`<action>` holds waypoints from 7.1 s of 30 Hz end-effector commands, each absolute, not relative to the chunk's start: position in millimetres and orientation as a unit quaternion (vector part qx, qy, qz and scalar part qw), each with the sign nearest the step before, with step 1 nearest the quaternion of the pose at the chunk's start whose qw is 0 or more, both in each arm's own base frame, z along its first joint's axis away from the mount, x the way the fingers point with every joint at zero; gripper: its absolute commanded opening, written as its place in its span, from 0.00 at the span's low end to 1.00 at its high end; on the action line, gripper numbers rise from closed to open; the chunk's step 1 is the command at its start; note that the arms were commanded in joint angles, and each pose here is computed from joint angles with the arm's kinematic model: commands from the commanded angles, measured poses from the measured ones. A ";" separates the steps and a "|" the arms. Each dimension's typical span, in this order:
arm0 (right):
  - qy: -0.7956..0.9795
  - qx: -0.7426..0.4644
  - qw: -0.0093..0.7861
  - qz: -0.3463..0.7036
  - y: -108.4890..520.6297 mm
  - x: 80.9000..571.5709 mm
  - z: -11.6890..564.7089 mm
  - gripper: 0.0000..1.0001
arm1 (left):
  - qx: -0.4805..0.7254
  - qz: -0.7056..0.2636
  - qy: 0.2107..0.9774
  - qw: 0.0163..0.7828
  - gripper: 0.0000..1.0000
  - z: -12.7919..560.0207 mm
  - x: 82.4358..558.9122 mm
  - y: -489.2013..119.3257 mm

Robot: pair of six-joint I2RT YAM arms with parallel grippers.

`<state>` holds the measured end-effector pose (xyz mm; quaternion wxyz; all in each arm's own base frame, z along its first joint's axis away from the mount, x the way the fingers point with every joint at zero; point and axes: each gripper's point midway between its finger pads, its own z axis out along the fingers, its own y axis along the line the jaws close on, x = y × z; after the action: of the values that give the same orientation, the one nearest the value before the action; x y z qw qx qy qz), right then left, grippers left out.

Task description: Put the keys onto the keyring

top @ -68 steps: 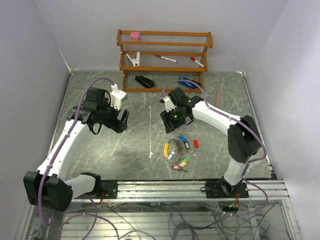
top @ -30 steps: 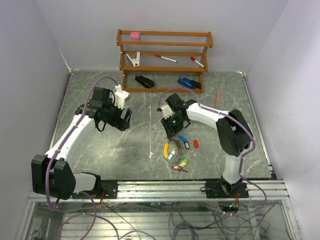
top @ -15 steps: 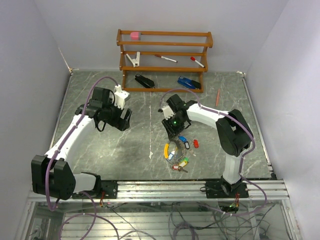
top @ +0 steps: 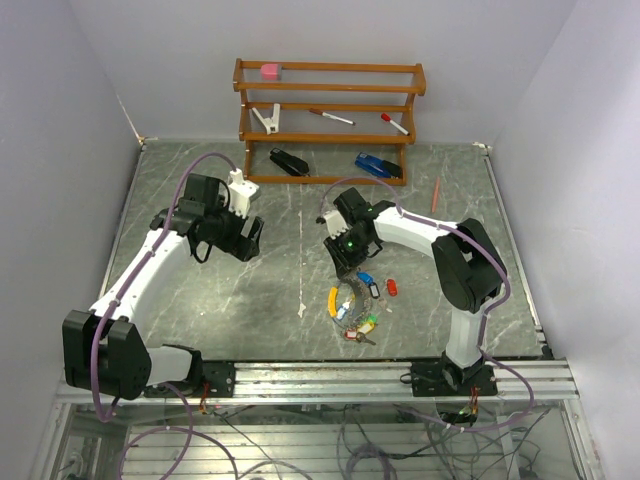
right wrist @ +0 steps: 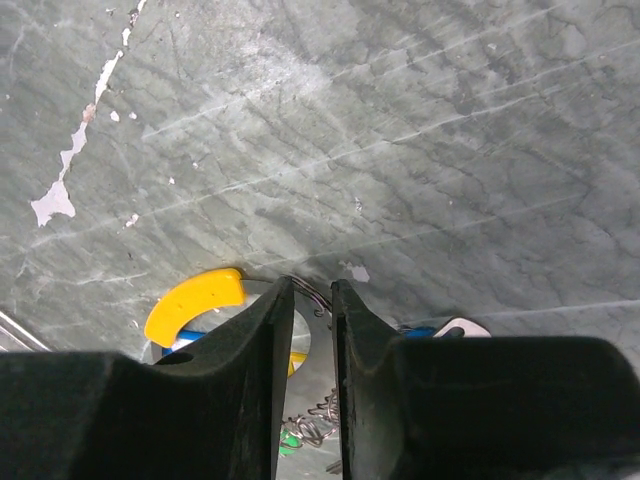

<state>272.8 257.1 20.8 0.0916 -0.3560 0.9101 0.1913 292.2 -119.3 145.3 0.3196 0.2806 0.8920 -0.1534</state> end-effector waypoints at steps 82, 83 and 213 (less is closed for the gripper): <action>0.922 -0.305 0.221 0.086 265.8 303.3 33.7 0.38 | 0.271 -0.184 0.877 0.351 0.96 184.8 309.7 -133.8; 0.922 -0.307 0.224 0.081 264.4 305.1 33.4 0.38 | 0.271 -0.183 0.877 0.351 0.96 185.0 309.6 -133.2; 0.813 -0.289 0.442 0.243 352.5 366.5 249.9 0.00 | 0.273 -0.272 0.809 0.443 0.99 288.8 322.3 -175.7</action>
<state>376.7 343.3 218.5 0.4377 -0.2882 0.8279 0.1997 324.5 -157.8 287.9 0.4327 0.2808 0.8235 -0.2363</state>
